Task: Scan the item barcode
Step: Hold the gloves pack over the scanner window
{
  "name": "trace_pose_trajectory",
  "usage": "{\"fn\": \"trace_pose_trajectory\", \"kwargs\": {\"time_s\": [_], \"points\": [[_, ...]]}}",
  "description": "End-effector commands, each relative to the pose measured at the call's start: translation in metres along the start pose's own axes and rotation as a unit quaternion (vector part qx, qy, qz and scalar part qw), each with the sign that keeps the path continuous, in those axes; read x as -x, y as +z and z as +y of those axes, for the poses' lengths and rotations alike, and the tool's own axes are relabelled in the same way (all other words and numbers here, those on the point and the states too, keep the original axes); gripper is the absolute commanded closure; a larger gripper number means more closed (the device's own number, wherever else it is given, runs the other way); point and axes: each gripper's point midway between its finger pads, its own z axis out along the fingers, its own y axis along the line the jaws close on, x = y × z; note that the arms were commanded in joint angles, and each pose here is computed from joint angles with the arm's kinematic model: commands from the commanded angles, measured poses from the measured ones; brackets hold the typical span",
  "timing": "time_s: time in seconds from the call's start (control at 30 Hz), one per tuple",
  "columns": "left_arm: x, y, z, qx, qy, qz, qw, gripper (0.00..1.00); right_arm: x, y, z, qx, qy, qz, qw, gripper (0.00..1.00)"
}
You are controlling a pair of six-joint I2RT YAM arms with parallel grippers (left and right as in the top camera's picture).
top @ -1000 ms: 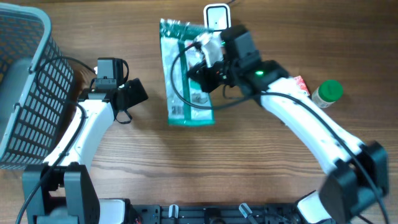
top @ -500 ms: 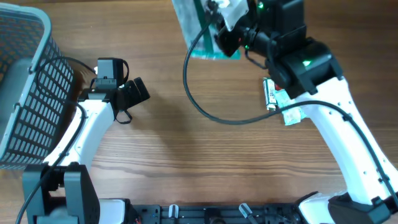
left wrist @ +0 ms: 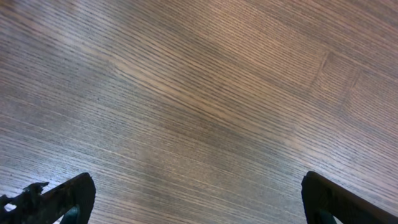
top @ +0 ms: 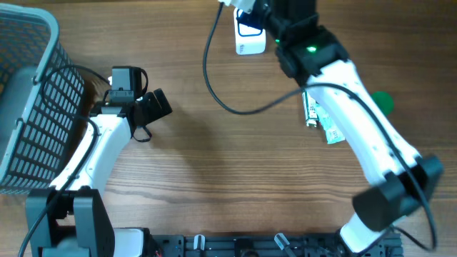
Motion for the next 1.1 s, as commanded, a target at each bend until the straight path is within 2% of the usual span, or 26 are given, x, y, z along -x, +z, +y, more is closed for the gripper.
{"fn": "trace_pose_trajectory", "kwargs": {"time_s": [0.0, 0.13, 0.33, 0.67, 0.93, 1.07], "points": [[0.008, -0.005, 0.000, 0.001, 0.001, -0.014, 1.000, 0.00, -0.036, 0.041, 0.010, -0.047, -0.028, 0.058, 0.997, 0.96], [0.008, -0.005, 0.000, 0.001, 0.001, -0.014, 1.000, 0.00, -0.075, 0.080, 0.027, -0.096, -0.025, 0.104, 0.990, 0.96], [0.008, -0.005, -0.001, 0.001, 0.000, -0.014, 1.000, 0.00, -0.108, 0.106, 0.058, -0.098, -0.029, 0.135, 0.986, 0.96], [0.008, -0.005, 0.000, 0.001, 0.001, -0.014, 1.000, 0.00, -0.096, 0.111, 0.086, -0.068, -0.027, 0.121, 0.990, 0.96], [0.008, -0.005, 0.000, 0.001, 0.001, -0.014, 1.000, 0.00, -0.091, 0.111, 0.100, -0.063, 0.107, 0.111, 0.986, 0.96], [0.008, -0.005, -0.001, 0.001, 0.000, -0.014, 1.000, 0.00, -0.096, 0.109, 0.118, -0.039, 0.136, 0.131, 0.981, 0.96]]}}
